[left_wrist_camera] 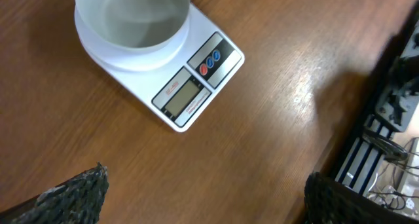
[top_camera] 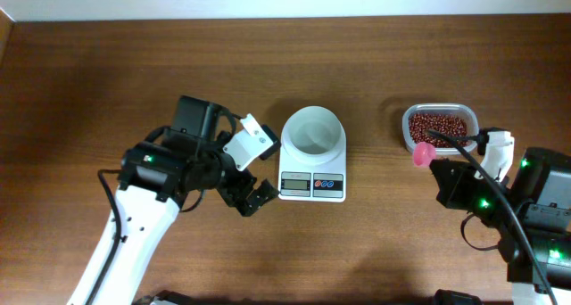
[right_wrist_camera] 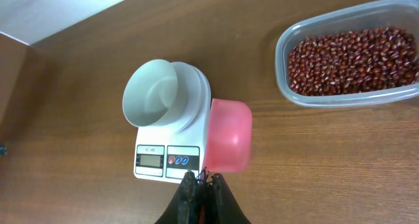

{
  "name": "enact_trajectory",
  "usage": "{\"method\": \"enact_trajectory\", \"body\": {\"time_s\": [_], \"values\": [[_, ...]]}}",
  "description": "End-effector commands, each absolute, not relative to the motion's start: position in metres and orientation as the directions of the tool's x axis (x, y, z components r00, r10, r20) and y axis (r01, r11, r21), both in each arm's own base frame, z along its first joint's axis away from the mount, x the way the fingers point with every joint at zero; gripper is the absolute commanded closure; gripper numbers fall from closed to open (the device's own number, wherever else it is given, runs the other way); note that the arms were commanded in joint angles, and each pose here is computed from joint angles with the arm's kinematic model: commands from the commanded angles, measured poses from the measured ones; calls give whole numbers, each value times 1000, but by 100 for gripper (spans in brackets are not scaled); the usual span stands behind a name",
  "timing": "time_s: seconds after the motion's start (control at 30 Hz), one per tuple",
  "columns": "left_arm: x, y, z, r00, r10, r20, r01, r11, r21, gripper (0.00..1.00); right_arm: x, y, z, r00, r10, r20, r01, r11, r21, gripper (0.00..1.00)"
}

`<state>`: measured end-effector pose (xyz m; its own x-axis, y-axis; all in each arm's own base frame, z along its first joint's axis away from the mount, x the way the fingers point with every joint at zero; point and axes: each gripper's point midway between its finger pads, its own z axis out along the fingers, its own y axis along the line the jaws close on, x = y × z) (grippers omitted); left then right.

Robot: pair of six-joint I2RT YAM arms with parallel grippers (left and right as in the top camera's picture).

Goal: Scoop and weigh 50g on scale
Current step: 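Move the scoop with the right gripper into the bean tub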

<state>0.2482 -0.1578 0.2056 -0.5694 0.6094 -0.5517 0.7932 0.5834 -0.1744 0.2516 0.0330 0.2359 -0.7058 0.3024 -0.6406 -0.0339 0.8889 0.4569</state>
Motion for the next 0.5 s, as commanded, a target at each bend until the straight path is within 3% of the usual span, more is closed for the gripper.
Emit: {"method": "enact_trajectory", "body": {"time_s": [0.0, 0.1, 0.3, 0.47], "values": [[240, -175, 211, -565, 618, -546, 798, 578, -171, 1, 256, 28, 272, -638, 287, -715, -64, 905, 420, 96], [235, -181, 210, -547, 635, -545, 813, 557, -167, 1, 258, 17, 287, -600, 284, -748, -25, 928, 372, 96], [235, -181, 210, -547, 635, -545, 813, 557, -167, 1, 255, -16, 273, -604, 291, -742, 140, 955, 261, 96], [235, -181, 210, -547, 635, -545, 813, 557, -167, 1, 270, -27, 247, -677, 244, -694, 157, 970, 188, 96]]}}
